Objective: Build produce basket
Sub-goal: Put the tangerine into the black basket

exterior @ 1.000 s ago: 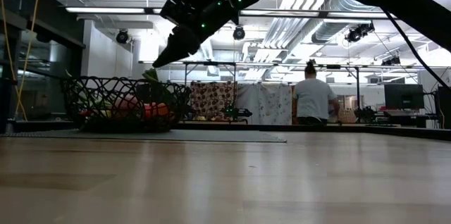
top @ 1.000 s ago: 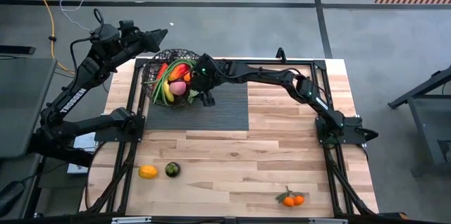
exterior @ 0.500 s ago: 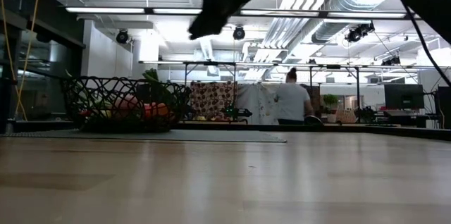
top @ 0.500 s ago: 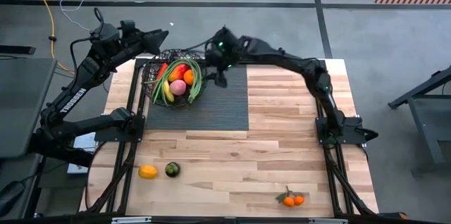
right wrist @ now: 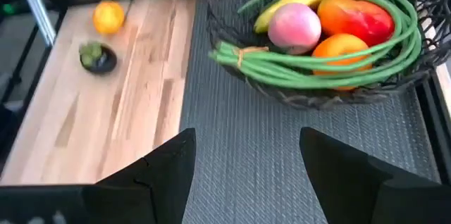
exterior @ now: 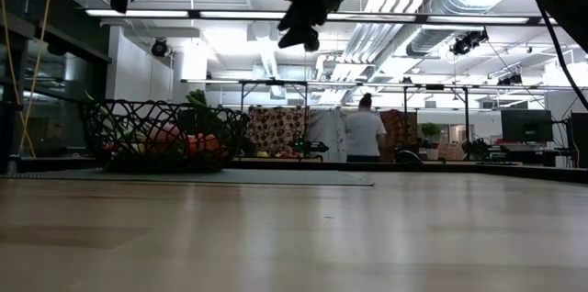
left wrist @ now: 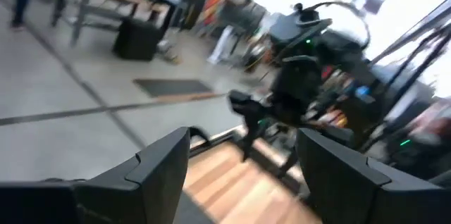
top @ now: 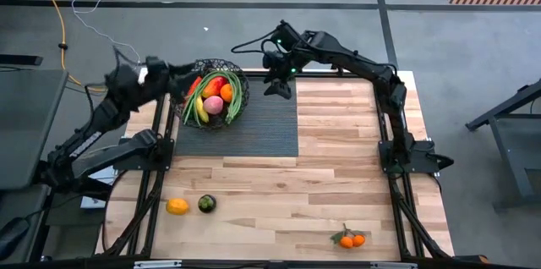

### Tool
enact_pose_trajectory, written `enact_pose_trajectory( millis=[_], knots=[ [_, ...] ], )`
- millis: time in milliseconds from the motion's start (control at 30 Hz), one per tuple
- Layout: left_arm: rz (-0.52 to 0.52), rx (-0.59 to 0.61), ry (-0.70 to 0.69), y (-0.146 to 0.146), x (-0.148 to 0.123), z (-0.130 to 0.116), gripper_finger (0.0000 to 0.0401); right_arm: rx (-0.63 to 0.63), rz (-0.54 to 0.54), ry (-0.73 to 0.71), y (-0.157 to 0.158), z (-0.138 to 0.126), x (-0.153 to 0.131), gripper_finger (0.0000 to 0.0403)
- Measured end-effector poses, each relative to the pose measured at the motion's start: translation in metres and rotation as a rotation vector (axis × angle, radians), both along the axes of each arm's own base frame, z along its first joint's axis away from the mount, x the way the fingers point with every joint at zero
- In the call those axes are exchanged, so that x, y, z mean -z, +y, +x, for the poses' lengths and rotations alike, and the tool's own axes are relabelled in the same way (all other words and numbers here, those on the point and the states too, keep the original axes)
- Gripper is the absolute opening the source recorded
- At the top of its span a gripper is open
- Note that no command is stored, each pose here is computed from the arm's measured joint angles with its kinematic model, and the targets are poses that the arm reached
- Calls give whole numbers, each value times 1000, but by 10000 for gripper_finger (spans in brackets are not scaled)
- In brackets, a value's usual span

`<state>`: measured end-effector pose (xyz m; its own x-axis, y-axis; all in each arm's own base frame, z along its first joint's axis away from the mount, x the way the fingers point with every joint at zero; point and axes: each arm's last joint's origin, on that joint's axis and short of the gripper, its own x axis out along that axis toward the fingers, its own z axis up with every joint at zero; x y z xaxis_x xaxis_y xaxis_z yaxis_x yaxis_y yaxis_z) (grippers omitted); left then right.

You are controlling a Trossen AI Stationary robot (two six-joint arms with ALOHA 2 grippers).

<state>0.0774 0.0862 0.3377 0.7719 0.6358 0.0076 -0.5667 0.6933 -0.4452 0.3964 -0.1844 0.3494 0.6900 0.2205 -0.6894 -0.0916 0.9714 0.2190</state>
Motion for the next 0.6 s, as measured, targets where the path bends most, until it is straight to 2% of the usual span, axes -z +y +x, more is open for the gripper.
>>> enact_pose_trajectory(
  millis=[167,267,400,500,600],
  knots=[
    [-19,50,-84,-12,23,-3,250,6,30,11,16,7,0,245],
    [-37,79,-86,-14,26,-1,250,19,12,67,28,10,2,245],
    [-5,128,-71,-14,25,7,250,26,-5,165,43,6,6,245],
    [31,168,-65,-14,24,13,250,47,11,173,53,-5,7,245],
    [39,217,-60,-17,24,19,250,142,29,129,67,-29,19,245]
  ],
)
